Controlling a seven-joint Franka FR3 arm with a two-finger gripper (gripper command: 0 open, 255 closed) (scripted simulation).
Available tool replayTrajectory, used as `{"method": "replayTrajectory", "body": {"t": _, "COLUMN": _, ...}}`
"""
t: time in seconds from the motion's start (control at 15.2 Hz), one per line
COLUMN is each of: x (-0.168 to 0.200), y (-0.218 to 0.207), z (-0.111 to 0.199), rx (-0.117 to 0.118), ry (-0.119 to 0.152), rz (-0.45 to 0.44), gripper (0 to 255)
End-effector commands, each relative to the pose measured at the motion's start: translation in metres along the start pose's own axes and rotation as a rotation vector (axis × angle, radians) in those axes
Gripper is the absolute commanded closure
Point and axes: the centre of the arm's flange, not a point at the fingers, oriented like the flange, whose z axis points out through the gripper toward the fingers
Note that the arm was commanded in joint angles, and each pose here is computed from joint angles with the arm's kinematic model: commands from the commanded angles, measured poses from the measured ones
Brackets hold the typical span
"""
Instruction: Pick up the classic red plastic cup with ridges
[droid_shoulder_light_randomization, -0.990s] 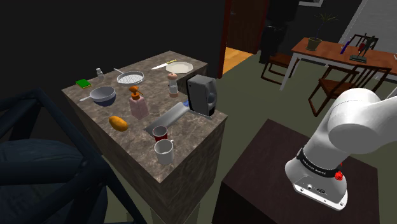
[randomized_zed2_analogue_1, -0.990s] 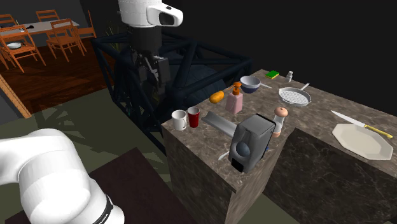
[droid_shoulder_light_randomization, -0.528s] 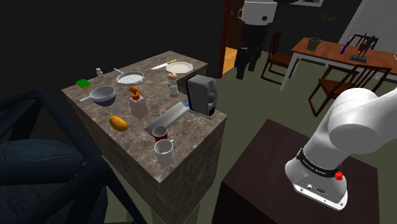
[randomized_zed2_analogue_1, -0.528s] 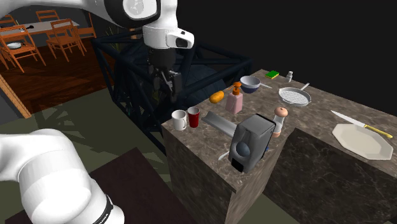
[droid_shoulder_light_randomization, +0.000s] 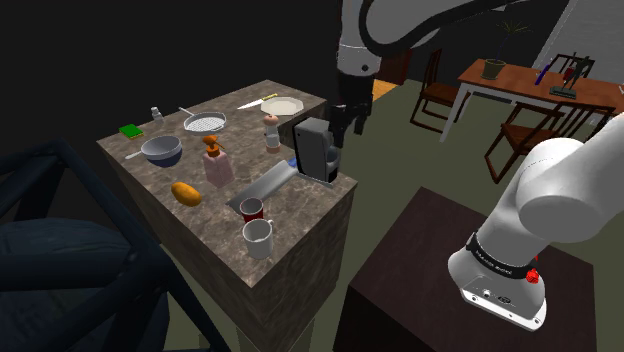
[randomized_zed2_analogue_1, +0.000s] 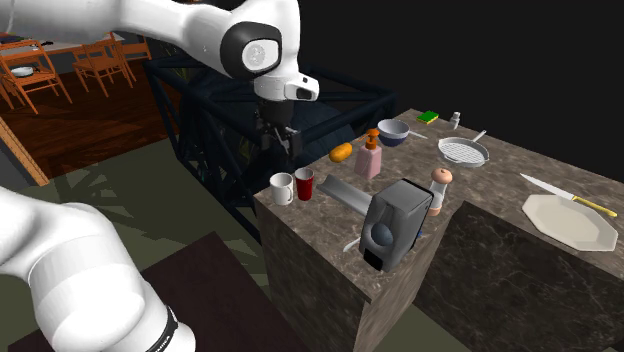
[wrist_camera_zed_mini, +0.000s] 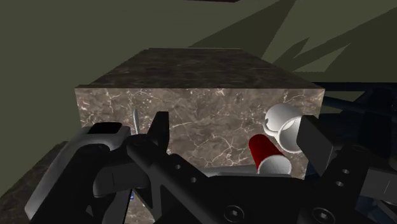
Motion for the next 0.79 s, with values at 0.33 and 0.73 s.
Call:
{"method": "replayTrajectory", "body": {"t": 0.33, "x": 0.061, "y": -0.025, "z": 0.066, "rx": 0.018, "ry": 0.000, "rz": -0.002, "gripper": 0}}
{"method": "replayTrajectory", "body": {"t": 0.73, "x": 0.113, "y": -0.048, "z": 0.121, "rx": 0.034, "ry": -0.001, "rz": -0.004, "gripper": 0}}
